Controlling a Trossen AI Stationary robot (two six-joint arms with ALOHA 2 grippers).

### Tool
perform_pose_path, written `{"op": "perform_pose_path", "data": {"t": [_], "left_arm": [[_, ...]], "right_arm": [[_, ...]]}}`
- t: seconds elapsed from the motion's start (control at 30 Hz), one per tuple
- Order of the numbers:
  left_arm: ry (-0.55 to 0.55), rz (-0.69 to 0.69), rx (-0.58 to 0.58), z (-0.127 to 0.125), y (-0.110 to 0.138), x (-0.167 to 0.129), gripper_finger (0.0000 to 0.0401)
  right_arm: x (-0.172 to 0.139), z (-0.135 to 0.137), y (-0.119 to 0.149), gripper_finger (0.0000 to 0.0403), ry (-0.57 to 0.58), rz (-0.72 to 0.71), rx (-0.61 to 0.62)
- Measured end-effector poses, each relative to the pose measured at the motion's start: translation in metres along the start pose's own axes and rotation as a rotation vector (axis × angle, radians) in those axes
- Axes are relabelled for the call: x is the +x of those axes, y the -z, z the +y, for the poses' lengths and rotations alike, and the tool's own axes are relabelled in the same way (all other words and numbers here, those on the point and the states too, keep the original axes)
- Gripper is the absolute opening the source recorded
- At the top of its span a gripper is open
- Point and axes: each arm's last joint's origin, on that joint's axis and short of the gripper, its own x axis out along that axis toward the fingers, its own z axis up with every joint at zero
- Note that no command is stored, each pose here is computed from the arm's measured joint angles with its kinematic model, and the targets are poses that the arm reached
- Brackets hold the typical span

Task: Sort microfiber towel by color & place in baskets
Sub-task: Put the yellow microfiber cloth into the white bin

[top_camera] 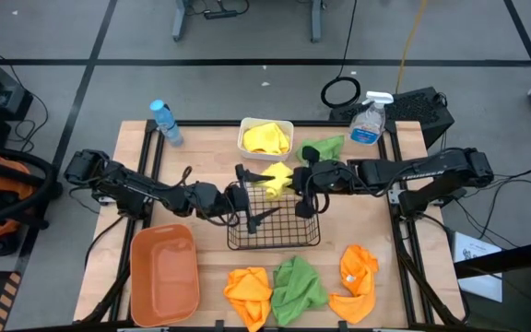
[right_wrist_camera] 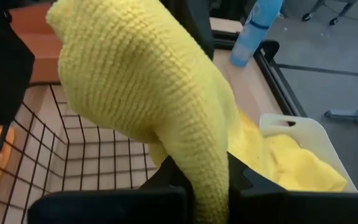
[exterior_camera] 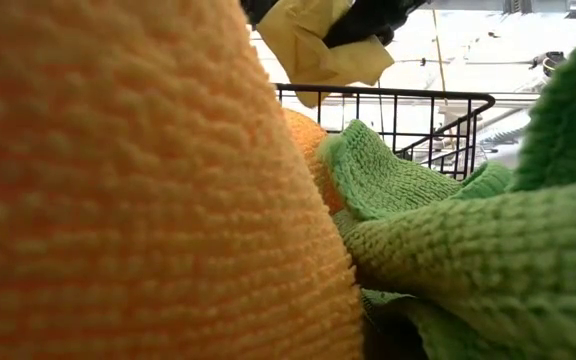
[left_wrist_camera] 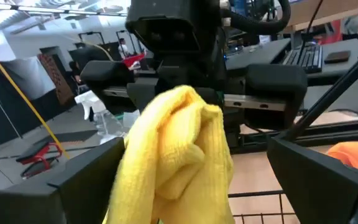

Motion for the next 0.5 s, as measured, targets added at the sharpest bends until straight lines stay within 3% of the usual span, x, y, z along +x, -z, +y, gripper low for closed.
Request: {"op": "perform_pose_path", "data": {"t": [0.1,0.17,0.27,0.43,0.5], "left_arm": [[-0.016,0.004,0.012,0.0020,0.0005,0.0007,0.0364],[-0.043,0.018,0.014,0.0050,0.0020,0.0016,0.0323],[-0.098,0.037,0.015,0.0085,0.0032,0.0023,0.0233],[-0.110,0.046,0.037,0.0086,0.0037,0.0021,0.0042],[-0.110,0.050,0.037,0.0088,0.0042,0.0023,0.0024]], "right_arm": [[0.0036,0.0010,-0.0002,0.0018,0.000,-0.007,0.000],[0.0052,0.0013,-0.0013,0.0018,0.001,-0.020,0.001],[0.0058,0.0014,-0.0009,0.0019,0.005,-0.017,-0.014],[0.0058,0.0015,0.0026,0.0048,0.003,0.018,-0.021],[0.0056,0.0021,0.0049,0.0072,-0.001,0.042,-0.016]]}}
